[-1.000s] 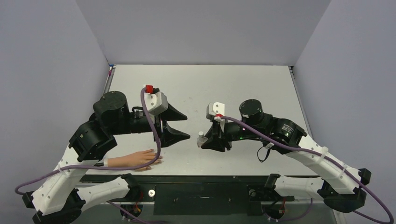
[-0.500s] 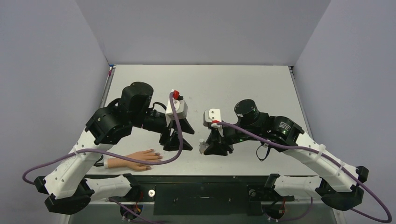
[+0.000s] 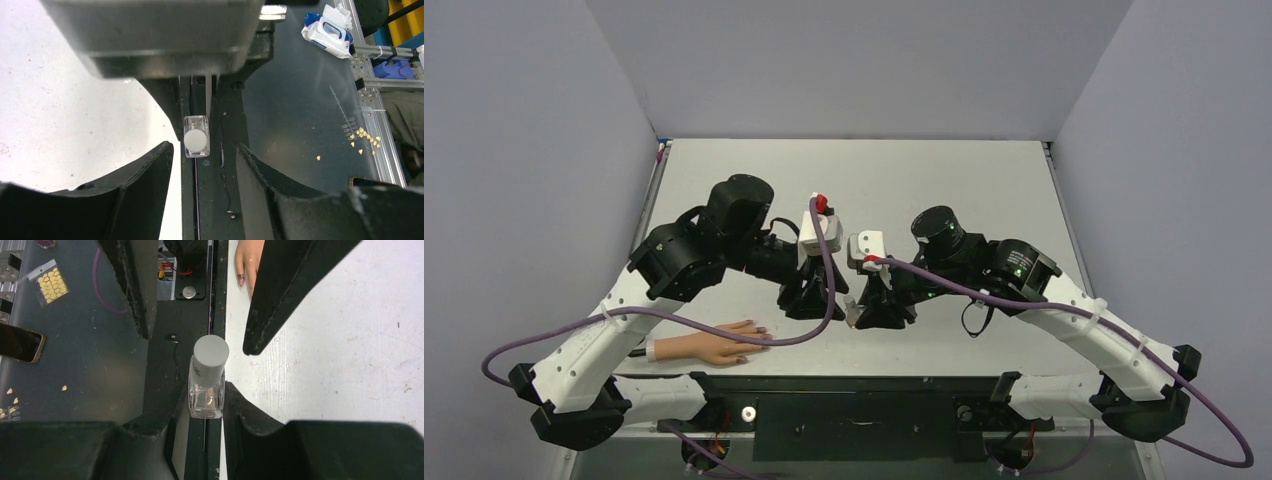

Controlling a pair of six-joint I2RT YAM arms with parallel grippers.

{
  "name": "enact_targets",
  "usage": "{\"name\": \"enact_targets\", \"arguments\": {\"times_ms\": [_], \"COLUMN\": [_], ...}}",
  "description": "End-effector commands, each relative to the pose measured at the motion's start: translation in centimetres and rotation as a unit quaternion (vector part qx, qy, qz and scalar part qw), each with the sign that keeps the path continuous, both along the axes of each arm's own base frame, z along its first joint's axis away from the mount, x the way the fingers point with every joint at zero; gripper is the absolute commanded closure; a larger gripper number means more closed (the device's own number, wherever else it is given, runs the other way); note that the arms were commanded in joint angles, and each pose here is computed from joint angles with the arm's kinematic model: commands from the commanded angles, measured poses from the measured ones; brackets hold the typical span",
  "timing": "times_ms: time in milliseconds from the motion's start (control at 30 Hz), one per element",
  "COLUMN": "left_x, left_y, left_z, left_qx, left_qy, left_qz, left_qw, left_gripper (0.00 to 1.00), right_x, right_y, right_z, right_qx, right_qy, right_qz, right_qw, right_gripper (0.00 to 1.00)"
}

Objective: Paint the nails

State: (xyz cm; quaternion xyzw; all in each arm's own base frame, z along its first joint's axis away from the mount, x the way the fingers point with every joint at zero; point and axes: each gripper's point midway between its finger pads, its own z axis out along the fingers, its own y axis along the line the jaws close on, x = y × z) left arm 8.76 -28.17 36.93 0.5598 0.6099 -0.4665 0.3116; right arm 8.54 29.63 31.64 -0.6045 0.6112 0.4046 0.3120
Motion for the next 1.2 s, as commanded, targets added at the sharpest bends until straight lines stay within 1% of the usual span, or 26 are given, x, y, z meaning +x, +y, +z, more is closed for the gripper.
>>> {"name": "enact_targets", "arguments": {"times_ms": [0, 200, 500, 733, 800, 867, 933, 967, 1000, 1067, 1100, 1167], "left_x": [0.3, 0.7, 0.9, 1.0, 1.1, 1.2, 1.2, 1.1, 1.1, 1.1, 1.1, 1.1], "left_y": [-0.7, -1.1, -1.2, -1.4, -1.5, -1.6, -1.6, -1.7, -1.7, -1.7, -1.7, -1.7], "left_z": [-0.1, -0.9, -1.5, -1.5, -1.6, -1.8, -1.9, -2.0, -2.0, -2.0, -2.1, -2.0], "left_qx": [-0.004, 0.006, 0.012, 0.011, 0.012, 0.014, 0.014, 0.015, 0.015, 0.016, 0.017, 0.016], "left_qy": [-0.008, -0.006, -0.004, -0.004, -0.003, -0.003, -0.003, -0.002, -0.002, -0.001, -0.001, -0.002], "left_qz": [-0.003, 0.003, 0.008, 0.008, 0.009, 0.012, 0.011, 0.011, 0.01, 0.011, 0.012, 0.014], "left_qw": [1.0, 1.0, 1.0, 1.0, 1.0, 1.0, 1.0, 1.0, 1.0, 1.0, 1.0, 1.0], "left_gripper": [0.54, 0.57, 0.64, 0.66, 0.68, 0.72, 0.78, 0.83, 0.85, 0.97, 0.99, 1.0], "right_x": [0.0, 0.1, 0.2, 0.3, 0.3, 0.5, 0.5, 0.5, 0.5, 0.6, 0.6, 0.6], "right_y": [0.6, 0.9, 1.0, 1.1, 1.1, 1.1, 1.1, 1.1, 1.1, 1.0, 0.9, 0.9], "right_z": [1.9, 1.6, 1.4, 1.0, 1.0, 0.9, 0.9, 1.0, 1.0, 1.1, 1.1, 1.0], "right_qx": [0.026, 0.022, 0.018, 0.013, 0.012, 0.011, 0.011, 0.012, 0.012, 0.013, 0.013, 0.011], "right_qy": [-0.022, -0.02, -0.019, -0.019, -0.02, -0.022, -0.023, -0.024, -0.025, -0.028, -0.029, -0.029], "right_qz": [0.016, 0.017, 0.018, 0.016, 0.014, 0.011, 0.01, 0.009, 0.009, 0.006, 0.005, 0.004], "right_qw": [0.999, 0.999, 0.999, 1.0, 1.0, 1.0, 1.0, 1.0, 1.0, 0.999, 0.999, 0.999], "right_gripper": [1.0, 1.0, 1.0, 1.0, 1.0, 1.0, 1.0, 1.0, 1.0, 1.0, 1.0, 1.0]}}
